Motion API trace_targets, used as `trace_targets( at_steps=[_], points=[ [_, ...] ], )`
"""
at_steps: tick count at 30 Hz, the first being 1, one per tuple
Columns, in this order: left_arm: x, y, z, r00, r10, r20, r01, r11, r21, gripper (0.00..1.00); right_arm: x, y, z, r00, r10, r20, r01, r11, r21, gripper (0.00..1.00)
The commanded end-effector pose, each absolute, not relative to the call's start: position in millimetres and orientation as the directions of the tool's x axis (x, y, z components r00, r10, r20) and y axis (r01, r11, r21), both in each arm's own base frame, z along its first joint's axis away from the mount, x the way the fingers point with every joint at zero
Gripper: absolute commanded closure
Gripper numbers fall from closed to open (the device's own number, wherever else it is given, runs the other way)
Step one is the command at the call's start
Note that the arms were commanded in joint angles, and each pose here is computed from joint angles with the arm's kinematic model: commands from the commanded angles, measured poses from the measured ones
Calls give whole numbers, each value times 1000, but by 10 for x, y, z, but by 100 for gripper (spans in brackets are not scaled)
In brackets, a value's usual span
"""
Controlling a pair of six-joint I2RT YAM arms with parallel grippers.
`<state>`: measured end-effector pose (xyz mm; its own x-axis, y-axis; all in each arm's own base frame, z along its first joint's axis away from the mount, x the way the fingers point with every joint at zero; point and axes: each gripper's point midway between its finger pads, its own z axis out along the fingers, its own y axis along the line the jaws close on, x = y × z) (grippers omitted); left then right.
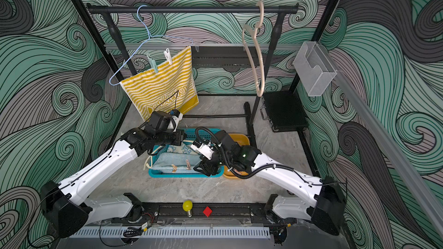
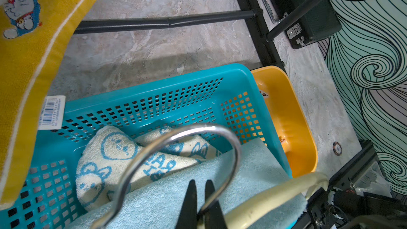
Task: Remove the clothespins securing towels to the hanger
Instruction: Remove the clothespin from the hanger.
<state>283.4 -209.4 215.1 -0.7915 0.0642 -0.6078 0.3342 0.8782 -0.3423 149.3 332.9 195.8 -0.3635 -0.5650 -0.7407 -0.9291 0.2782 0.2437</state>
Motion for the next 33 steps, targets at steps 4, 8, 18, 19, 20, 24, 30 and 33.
trace_targets(
  at_steps=[4,8,18,19,20,24,30,33],
  points=[
    [2802,-2129,2273,-776,37,-630,344,862,-373,100,1513,3521,1930,-278,-586,-761,-956,246,161,39],
    [2811,-2146,2264,-775,34,-631,346,859,-378,100,1511,3598,1879,-257,-602,-756,-961,239,136,39],
    [2810,-2144,2226,-779,29,-627,339,860,-381,100,1561,3775,1794,-232,-605,-762,-968,224,117,39],
    [2811,-2143,2222,-778,29,-627,339,860,-382,100,1574,3788,1783,-229,-607,-761,-968,223,113,40],
    [2807,-2141,2226,-778,28,-628,339,859,-382,100,1581,3800,1771,-231,-608,-760,-968,225,114,40],
    [2797,-2128,2226,-777,27,-629,338,860,-382,100,1604,3851,1759,-228,-606,-762,-968,221,114,41],
    [2781,-2120,2223,-778,27,-628,338,861,-381,100,1597,3892,1701,-235,-613,-754,-969,213,128,44],
    [2777,-2113,2216,-779,27,-627,336,862,-380,100,1590,3901,1680,-239,-615,-751,-968,212,135,45]
  ],
)
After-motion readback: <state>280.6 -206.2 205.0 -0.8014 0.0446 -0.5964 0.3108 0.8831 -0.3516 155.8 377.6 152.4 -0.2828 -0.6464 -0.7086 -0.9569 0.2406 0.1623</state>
